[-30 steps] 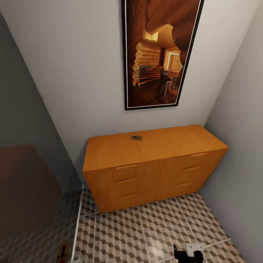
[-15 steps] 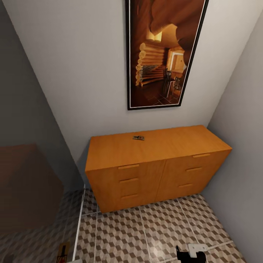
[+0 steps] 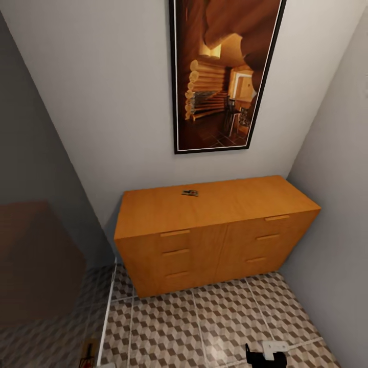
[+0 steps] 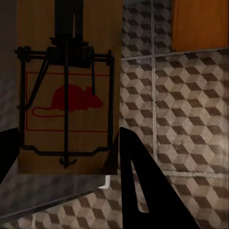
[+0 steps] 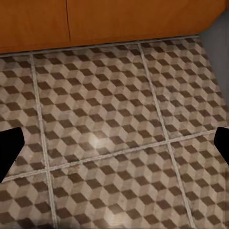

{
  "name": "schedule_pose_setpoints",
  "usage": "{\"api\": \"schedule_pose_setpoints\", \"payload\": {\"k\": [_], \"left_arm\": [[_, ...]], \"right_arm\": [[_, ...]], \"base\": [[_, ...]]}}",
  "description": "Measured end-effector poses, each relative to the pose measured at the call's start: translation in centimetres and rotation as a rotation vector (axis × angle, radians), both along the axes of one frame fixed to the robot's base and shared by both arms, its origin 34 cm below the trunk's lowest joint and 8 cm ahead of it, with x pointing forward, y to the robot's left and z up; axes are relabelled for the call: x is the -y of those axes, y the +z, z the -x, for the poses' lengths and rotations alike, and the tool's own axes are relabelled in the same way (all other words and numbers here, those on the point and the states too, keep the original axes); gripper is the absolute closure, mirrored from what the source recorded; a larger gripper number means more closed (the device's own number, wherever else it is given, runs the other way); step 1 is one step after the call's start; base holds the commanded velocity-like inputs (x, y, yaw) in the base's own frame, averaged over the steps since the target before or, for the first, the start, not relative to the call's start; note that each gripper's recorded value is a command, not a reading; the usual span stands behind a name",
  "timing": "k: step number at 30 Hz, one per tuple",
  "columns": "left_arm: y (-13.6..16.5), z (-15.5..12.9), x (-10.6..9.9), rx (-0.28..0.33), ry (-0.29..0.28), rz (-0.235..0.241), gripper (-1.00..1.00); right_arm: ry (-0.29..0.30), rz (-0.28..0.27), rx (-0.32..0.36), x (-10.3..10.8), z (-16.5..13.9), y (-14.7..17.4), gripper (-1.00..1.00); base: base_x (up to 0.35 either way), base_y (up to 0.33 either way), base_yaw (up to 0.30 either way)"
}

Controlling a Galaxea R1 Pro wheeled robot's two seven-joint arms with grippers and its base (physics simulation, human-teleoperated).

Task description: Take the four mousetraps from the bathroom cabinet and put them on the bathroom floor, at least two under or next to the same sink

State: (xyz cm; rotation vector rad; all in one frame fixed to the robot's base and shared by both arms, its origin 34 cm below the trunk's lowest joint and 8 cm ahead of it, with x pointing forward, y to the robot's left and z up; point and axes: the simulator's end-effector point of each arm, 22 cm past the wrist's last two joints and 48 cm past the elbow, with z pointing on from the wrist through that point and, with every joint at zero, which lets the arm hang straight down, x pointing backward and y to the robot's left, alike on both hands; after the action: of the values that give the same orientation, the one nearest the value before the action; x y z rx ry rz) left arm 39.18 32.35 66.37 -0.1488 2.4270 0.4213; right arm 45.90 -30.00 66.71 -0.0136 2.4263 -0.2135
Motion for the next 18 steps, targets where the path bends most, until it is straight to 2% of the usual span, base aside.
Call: {"api": "schedule_pose_setpoints", "payload": {"k": [13,18], "left_arm": [[0.0,0.01,0.0,0.0,0.0,0.0,1.0],[0.0,0.0,0.0,0.0,0.0,0.0,1.0]], "right_arm": [[-0.001,-0.002,0.0,-0.16,0.0,-0.02,-1.0],[-0.001,-0.002,-0.001,-0.17,0.01,-0.02,-1.0]], "base": [[0.0,-0.297,0.226],[0.0,-0.12,0.252]]}}
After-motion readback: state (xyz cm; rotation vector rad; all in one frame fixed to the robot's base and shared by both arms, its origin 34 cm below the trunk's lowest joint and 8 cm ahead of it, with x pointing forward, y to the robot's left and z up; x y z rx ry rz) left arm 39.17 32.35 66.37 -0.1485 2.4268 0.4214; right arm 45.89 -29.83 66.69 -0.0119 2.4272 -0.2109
